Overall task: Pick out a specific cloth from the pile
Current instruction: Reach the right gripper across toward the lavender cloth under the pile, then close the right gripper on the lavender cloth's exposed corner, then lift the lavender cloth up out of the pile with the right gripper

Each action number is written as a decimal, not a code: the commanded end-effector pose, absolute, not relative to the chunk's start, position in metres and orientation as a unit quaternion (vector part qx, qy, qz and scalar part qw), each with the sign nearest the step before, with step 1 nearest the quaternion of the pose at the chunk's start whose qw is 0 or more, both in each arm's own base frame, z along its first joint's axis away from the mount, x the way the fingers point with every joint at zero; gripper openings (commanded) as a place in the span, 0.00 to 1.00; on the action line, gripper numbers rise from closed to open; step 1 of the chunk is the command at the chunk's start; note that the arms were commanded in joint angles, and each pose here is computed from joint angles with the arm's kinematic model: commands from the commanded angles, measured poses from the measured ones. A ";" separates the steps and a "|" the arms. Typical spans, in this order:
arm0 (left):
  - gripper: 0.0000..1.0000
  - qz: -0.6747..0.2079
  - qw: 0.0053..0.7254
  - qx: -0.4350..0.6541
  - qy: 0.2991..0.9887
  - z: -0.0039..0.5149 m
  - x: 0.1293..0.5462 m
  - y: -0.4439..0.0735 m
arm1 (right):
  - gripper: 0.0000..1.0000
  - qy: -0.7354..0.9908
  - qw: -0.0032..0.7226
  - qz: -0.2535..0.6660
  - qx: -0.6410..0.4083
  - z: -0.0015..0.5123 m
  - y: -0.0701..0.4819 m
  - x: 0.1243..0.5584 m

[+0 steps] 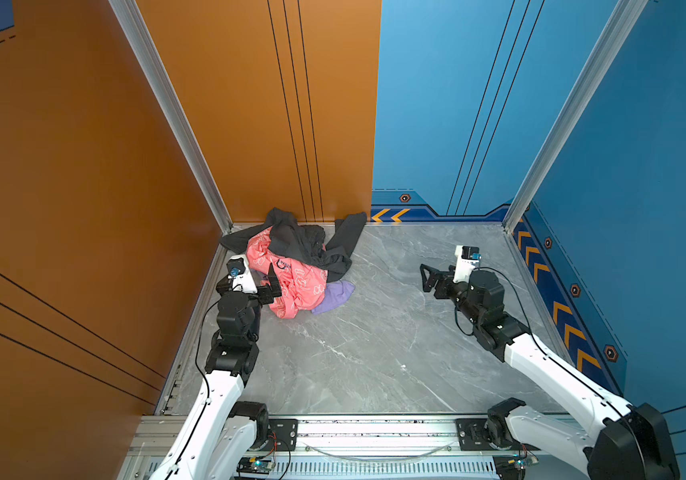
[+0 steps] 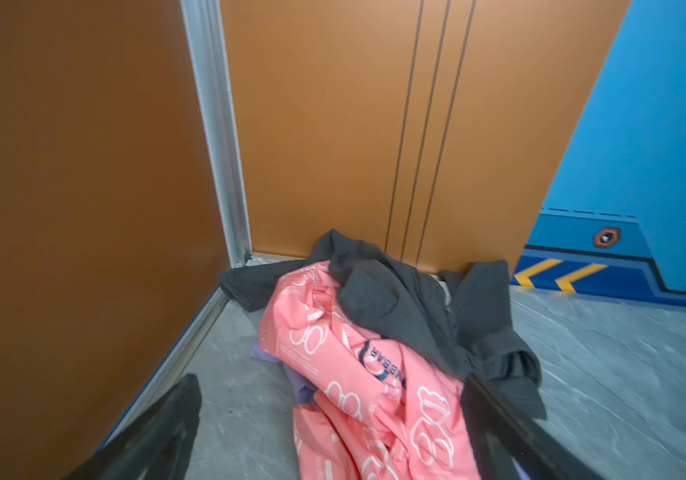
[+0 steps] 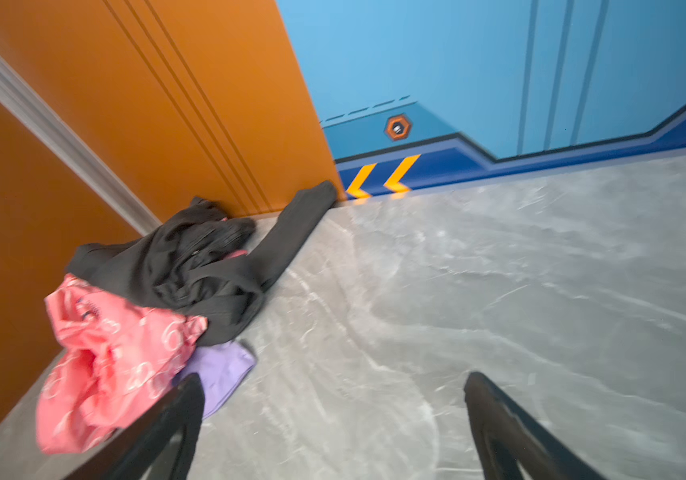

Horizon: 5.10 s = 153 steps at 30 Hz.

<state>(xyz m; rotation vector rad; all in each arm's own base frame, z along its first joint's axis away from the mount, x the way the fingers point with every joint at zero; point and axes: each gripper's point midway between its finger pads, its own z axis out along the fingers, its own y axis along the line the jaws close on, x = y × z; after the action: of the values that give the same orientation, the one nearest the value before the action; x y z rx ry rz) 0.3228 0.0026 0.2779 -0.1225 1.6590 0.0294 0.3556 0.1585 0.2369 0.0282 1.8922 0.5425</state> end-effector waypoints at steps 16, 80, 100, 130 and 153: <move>0.98 -0.122 0.557 0.082 0.817 0.217 0.287 -0.072 | 0.84 0.872 0.364 0.314 0.087 0.149 0.353 0.353; 0.98 -0.062 0.572 0.076 0.814 0.212 0.273 -0.056 | 0.00 0.917 0.328 0.211 0.082 0.070 0.413 0.448; 0.98 -0.057 0.575 0.072 0.813 0.213 0.273 -0.054 | 0.00 0.782 0.449 0.427 0.069 0.284 0.448 0.459; 0.98 -0.055 0.580 0.069 0.810 0.216 0.272 -0.052 | 0.00 0.600 0.587 0.542 -0.032 0.538 0.429 0.414; 0.98 -0.057 0.579 0.069 0.810 0.215 0.273 -0.053 | 0.00 0.576 0.652 0.492 -0.035 0.606 0.346 0.405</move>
<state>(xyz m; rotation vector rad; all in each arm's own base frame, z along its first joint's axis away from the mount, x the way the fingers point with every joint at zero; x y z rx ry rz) 0.2722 -0.0547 0.2182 0.1660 1.8920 -0.1502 0.4249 0.3707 0.5627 -0.0556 1.4119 1.1224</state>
